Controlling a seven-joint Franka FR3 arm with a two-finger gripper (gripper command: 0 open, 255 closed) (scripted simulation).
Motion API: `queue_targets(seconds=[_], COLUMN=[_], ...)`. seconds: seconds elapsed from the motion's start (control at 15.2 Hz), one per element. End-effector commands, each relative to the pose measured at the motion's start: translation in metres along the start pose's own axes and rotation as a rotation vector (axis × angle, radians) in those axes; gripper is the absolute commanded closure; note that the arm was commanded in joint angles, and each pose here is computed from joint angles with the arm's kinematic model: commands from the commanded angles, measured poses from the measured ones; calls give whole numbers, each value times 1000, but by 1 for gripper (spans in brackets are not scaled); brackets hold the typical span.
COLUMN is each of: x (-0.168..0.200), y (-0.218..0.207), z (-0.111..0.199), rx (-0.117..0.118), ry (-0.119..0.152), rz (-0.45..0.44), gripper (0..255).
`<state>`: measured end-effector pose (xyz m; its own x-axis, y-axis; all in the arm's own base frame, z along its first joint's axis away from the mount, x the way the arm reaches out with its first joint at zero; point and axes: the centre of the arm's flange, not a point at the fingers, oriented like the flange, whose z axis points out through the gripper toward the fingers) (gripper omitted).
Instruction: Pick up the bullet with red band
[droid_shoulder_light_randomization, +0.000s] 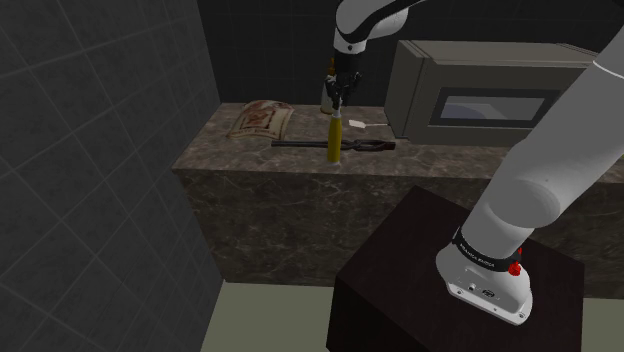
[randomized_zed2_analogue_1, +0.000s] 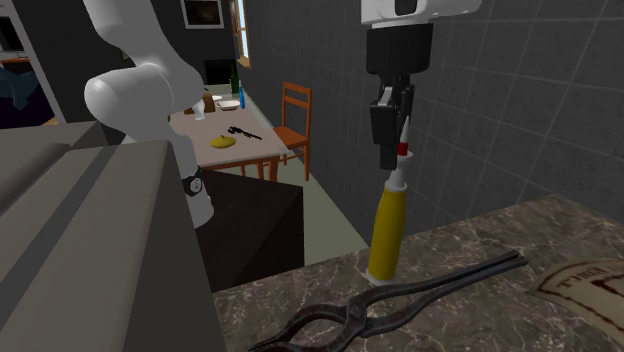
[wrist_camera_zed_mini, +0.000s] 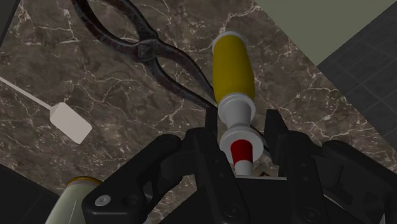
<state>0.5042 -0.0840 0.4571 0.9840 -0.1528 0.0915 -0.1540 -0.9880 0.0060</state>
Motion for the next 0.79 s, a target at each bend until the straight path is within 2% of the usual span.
queue_targets(seconds=[0.0, 0.73], x=[0, 5], y=[0, 0], z=[0, -52], rx=[0, 0], ry=[-1, -1], rz=[0, 0], gripper=[255, 255])
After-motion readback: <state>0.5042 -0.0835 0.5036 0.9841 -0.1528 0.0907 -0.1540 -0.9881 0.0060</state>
